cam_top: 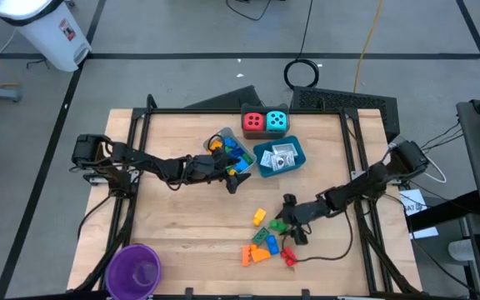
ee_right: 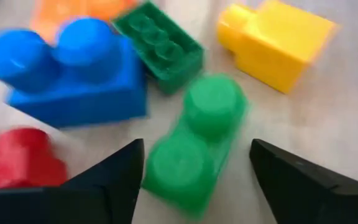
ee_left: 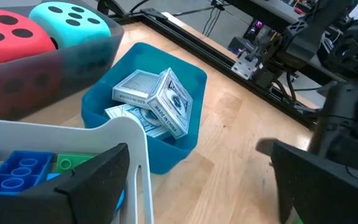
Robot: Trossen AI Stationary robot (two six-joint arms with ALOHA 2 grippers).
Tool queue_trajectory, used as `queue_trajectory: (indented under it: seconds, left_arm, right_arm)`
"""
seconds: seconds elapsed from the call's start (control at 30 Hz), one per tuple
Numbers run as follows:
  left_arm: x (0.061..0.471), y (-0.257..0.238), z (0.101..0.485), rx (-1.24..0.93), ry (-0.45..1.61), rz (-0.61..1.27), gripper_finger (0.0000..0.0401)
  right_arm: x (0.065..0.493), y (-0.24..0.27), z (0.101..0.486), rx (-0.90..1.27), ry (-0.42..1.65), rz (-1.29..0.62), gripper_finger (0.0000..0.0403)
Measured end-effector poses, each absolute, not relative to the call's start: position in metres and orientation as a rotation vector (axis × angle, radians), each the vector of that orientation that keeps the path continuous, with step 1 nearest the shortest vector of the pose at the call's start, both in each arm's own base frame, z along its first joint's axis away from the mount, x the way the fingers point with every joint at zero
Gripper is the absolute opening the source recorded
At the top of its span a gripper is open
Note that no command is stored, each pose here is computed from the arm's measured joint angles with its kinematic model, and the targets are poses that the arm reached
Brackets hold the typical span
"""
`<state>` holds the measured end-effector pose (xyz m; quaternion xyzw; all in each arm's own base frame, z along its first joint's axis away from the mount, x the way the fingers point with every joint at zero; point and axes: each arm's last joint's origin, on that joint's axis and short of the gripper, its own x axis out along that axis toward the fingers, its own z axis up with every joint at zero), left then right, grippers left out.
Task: Pick & Place Toys
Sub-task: Put the green game piece into the gray bin
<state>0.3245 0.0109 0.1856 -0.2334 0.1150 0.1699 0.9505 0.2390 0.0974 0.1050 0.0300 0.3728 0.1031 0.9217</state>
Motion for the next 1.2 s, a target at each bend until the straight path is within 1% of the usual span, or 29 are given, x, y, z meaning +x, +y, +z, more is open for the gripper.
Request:
queue_trajectory:
  seconds: [0.1, 0.2, 0.37, 0.5, 0.63, 0.77, 0.87, 0.97, 1.07, 1.2]
  left_arm:
    - [0.324, 0.011, 0.185, -0.474, 0.237, 0.346, 0.0397]
    - [0.324, 0.011, 0.185, -0.474, 0.237, 0.347, 0.0397]
    - [0.324, 0.011, 0.185, -0.480, 0.235, 0.347, 0.0397]
    - [0.325, 0.011, 0.186, -0.484, 0.233, 0.347, 0.0397]
    - [0.325, 0.009, 0.187, -0.490, 0.224, 0.338, 0.0397]
    - [0.327, 0.001, 0.192, -0.489, 0.181, 0.297, 0.0397]
    - [0.331, -0.009, 0.200, -0.456, 0.172, 0.221, 0.0397]
    - [0.335, -0.025, 0.208, -0.364, 0.167, 0.134, 0.0397]
    - [0.337, -0.042, 0.215, -0.266, 0.170, 0.079, 0.0397]
    - [0.339, -0.057, 0.221, -0.194, 0.182, 0.111, 0.0397]
  right_arm:
    - [0.240, 0.088, 0.105, 0.069, 0.784, 0.174, 0.0249]
    - [0.239, 0.081, 0.107, 0.072, 0.808, 0.143, 0.0219]
    - [0.240, 0.076, 0.109, 0.066, 0.802, 0.132, 0.0149]
    - [0.239, 0.076, 0.111, -0.007, 0.797, 0.162, 0.0094]
    - [0.232, 0.072, 0.123, -0.076, 0.794, 0.162, 0.0092]
    - [0.223, 0.070, 0.146, -0.150, 0.717, 0.035, 0.0092]
    - [0.218, 0.072, 0.163, -0.195, 0.618, -0.062, 0.0098]
    - [0.215, 0.075, 0.179, -0.152, 0.513, -0.071, 0.0104]
    - [0.215, 0.079, 0.191, -0.096, 0.420, -0.057, 0.0099]
    - [0.217, 0.084, 0.197, -0.080, 0.344, -0.031, 0.0095]
